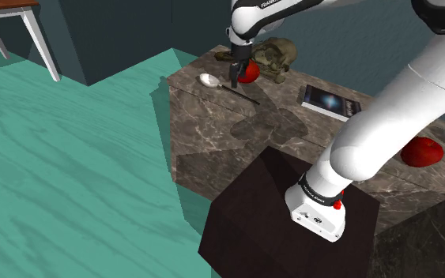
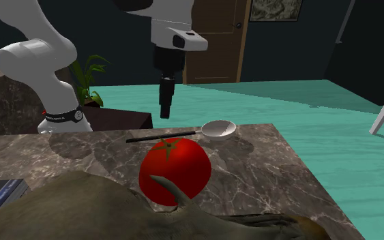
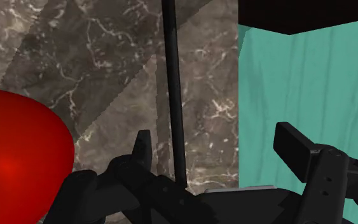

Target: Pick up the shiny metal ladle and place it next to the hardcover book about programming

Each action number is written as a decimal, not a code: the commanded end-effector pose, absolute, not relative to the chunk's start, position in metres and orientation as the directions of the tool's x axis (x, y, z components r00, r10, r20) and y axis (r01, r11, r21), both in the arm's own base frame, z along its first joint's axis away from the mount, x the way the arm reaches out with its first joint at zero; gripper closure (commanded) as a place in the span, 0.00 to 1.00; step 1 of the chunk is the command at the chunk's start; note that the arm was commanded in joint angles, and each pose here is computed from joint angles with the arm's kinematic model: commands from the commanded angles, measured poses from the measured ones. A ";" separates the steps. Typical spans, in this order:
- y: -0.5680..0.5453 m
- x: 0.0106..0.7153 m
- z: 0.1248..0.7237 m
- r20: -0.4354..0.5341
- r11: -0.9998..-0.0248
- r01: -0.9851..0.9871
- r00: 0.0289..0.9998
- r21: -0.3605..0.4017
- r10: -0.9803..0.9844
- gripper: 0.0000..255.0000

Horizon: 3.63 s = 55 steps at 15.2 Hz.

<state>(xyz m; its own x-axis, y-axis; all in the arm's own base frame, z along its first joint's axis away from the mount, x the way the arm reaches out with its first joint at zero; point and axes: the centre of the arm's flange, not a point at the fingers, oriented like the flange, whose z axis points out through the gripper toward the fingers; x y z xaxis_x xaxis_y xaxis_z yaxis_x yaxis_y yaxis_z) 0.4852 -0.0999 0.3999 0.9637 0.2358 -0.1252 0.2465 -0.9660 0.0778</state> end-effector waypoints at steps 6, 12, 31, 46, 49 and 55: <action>-0.114 0.523 0.362 -0.111 -0.960 0.265 0.961 0.095 0.254 0.00; -0.118 0.520 0.333 -0.111 -0.960 0.265 0.961 0.095 0.254 0.00; -0.118 0.520 0.344 -0.111 -0.960 0.265 0.961 0.095 0.254 1.00; -0.118 0.520 0.423 -0.111 -0.960 0.265 0.961 0.095 0.254 1.00; -0.118 0.520 0.439 -0.111 -0.960 0.265 0.961 0.095 0.254 1.00; -0.155 0.466 0.444 -0.111 -0.960 0.265 0.961 0.095 0.254 1.00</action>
<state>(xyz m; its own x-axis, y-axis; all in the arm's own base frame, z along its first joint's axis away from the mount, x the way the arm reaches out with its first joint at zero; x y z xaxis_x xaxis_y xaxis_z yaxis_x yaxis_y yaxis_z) 0.4776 -0.1474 0.4417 0.9609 0.2537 -0.1106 0.2643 -0.9597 0.0950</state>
